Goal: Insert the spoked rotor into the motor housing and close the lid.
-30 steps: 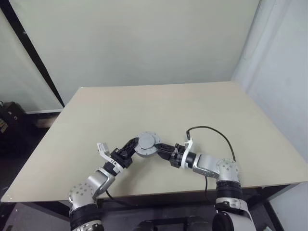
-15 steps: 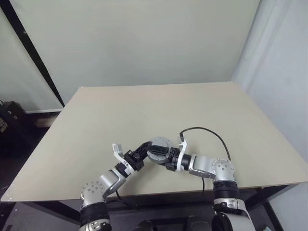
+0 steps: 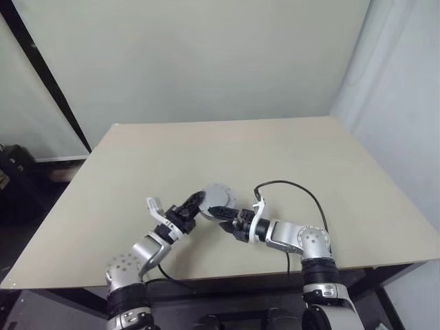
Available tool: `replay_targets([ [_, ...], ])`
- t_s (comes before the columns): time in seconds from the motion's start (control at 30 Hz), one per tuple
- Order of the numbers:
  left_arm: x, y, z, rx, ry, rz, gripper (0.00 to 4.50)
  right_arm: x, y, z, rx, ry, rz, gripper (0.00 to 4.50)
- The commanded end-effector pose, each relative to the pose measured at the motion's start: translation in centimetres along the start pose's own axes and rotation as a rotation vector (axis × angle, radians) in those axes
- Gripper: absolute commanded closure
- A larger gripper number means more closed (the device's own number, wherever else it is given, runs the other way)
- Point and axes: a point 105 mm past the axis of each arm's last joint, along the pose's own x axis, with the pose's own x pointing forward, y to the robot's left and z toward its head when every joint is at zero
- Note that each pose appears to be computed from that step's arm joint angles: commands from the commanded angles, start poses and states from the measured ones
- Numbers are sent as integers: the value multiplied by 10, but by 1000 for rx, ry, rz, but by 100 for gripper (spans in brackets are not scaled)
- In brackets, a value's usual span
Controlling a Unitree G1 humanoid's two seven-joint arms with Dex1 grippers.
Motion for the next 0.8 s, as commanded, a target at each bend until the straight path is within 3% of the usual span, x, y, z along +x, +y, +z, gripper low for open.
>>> replay_targets([
  [0.03,4,-38,18,83,-41,-133,335,0,7,9,-37,-45,23,0],
  [0.2,-1,-34,28,158,-69,-70,335,-7,11,15,-150,-64,40,0],
  [0.57,-18,-2,80,674,-184,338,336,-22,4,14,-839,-27,-79,0],
  [0.8,-26,15,92,780,-204,433,336,-22,-2,9,-1017,-12,-79,0],
])
